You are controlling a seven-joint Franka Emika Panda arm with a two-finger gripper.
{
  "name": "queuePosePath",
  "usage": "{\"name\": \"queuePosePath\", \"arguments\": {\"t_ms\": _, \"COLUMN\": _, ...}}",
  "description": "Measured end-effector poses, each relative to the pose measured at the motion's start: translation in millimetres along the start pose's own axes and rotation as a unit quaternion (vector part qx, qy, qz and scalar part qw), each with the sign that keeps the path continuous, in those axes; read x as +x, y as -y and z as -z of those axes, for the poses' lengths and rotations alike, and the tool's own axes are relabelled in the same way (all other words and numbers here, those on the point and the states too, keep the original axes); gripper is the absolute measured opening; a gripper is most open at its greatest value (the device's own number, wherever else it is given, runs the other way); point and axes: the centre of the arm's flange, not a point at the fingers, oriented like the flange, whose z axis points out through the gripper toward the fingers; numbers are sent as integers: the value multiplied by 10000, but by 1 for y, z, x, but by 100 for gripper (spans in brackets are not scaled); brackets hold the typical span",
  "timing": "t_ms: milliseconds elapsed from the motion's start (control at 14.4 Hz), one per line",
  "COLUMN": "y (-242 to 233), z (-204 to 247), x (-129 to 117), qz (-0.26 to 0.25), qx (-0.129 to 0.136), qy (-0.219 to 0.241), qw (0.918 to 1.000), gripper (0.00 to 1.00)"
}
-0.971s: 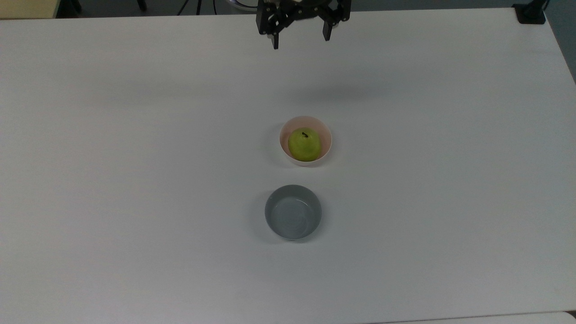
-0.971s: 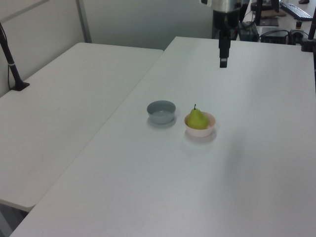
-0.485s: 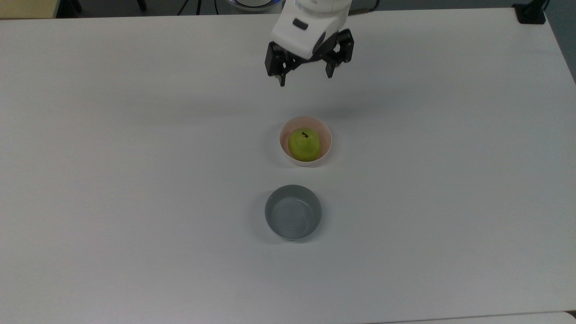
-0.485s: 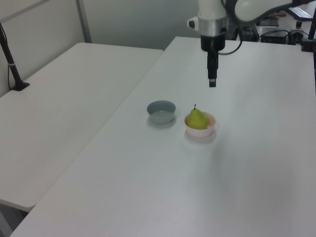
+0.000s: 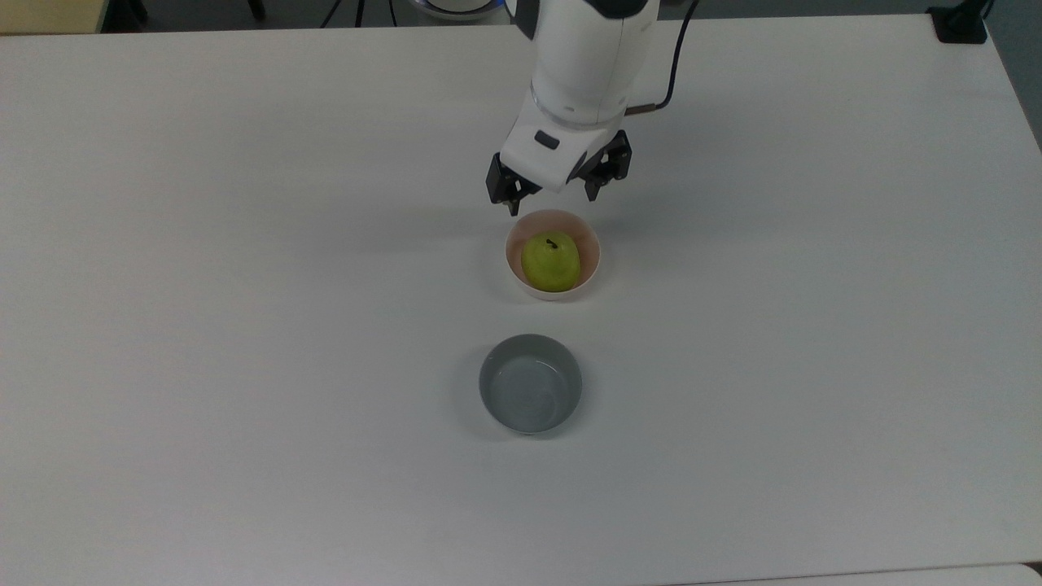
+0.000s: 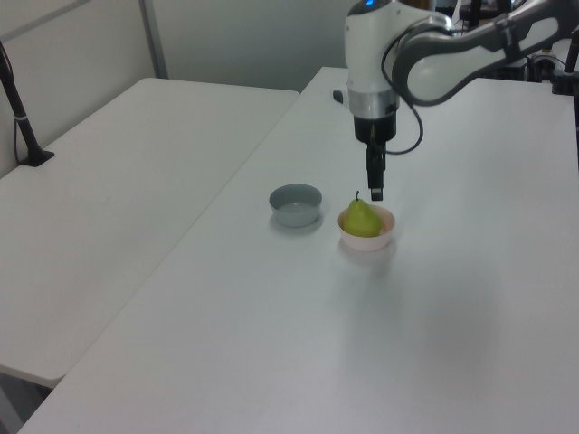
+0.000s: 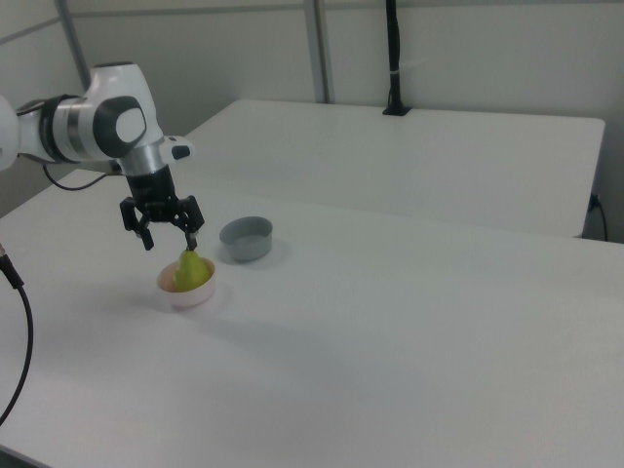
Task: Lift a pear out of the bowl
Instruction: 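Lower the open gripper over the green pear in the pink bowl, then close the gripper around the green pear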
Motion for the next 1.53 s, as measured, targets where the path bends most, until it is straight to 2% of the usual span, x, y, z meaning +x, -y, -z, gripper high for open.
{"name": "queuePosePath", "arguments": {"t_ms": 624, "y": 11, "z": -41, "x": 16, "qz": 85, "qx": -32, "qy": -116, "qw": 9999, "gripper": 98}}
{"name": "queuePosePath", "arguments": {"t_ms": 832, "y": 12, "z": -49, "x": 20, "qz": 84, "qx": -39, "qy": -142, "qw": 9999, "gripper": 91}}
{"name": "queuePosePath", "arguments": {"t_ms": 971, "y": 12, "z": -53, "x": 20, "qz": 84, "qx": -41, "qy": -109, "qw": 9999, "gripper": 82}}
{"name": "queuePosePath", "arguments": {"t_ms": 1526, "y": 13, "z": -66, "x": 23, "qz": 92, "qx": -58, "qy": -135, "qw": 9998, "gripper": 80}}
